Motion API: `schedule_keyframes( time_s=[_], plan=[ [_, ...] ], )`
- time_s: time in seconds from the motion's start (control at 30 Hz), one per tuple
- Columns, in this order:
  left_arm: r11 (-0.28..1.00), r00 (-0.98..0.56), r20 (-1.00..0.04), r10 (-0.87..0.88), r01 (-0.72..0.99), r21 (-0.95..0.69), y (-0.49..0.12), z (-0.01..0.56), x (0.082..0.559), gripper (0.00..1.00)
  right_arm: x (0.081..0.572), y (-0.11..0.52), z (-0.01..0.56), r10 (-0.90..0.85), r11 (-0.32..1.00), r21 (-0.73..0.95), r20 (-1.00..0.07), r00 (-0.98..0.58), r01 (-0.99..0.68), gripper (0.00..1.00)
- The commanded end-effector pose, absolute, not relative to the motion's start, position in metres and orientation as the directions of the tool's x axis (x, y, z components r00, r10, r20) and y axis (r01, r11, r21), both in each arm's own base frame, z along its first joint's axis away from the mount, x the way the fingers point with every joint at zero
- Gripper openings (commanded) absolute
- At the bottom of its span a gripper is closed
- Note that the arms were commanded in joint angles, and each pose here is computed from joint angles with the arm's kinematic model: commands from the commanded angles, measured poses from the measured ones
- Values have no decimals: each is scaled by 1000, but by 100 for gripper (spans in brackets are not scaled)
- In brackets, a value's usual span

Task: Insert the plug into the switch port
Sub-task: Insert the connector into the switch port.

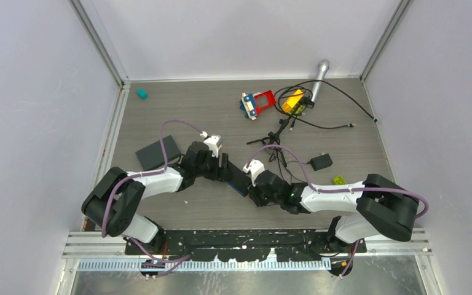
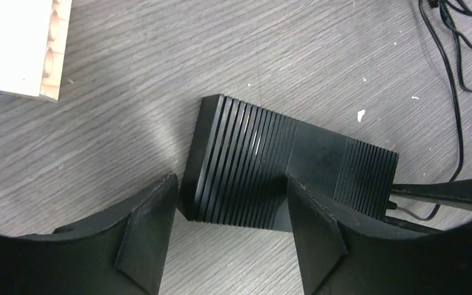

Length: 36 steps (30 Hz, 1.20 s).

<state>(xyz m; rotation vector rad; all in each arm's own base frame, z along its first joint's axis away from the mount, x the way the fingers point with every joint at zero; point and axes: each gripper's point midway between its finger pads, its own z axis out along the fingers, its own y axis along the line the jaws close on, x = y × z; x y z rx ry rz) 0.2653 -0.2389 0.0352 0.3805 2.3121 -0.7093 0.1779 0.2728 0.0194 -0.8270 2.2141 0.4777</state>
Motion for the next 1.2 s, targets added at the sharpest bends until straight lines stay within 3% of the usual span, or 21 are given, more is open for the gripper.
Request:
schedule_keyframes(
  time_s=[0.0, 0.27, 0.43, 0.63, 0.83, 1.07, 1.17],
  plan=[
    [780, -696, -715, 59, 479, -402, -253, 52, 277, 66, 183, 283, 28, -411, 719, 82, -750, -518, -690, 30],
    [765, -704, -707, 75, 495, -412, -257, 50, 275, 52, 187, 286, 30, -417, 716, 69, -756, -505, -695, 19],
    [748, -709, -699, 91, 512, -422, -261, 49, 274, 44, 190, 292, 33, -443, 698, 50, -754, -486, -714, 3],
    [726, -712, -694, 106, 532, -436, -266, 49, 269, 39, 199, 302, 41, -447, 681, 26, -777, -443, -732, 1],
    [748, -704, -703, 102, 520, -413, -260, 51, 272, 40, 197, 302, 34, -476, 683, 28, -741, -474, -730, 26],
    [811, -699, -709, 98, 469, -350, -245, 48, 281, 45, 185, 287, 24, -458, 717, 68, -704, -543, -693, 40],
    [817, -696, -711, 97, 464, -343, -243, 48, 281, 46, 178, 280, 23, -448, 730, 85, -689, -569, -678, 41]
  ],
)
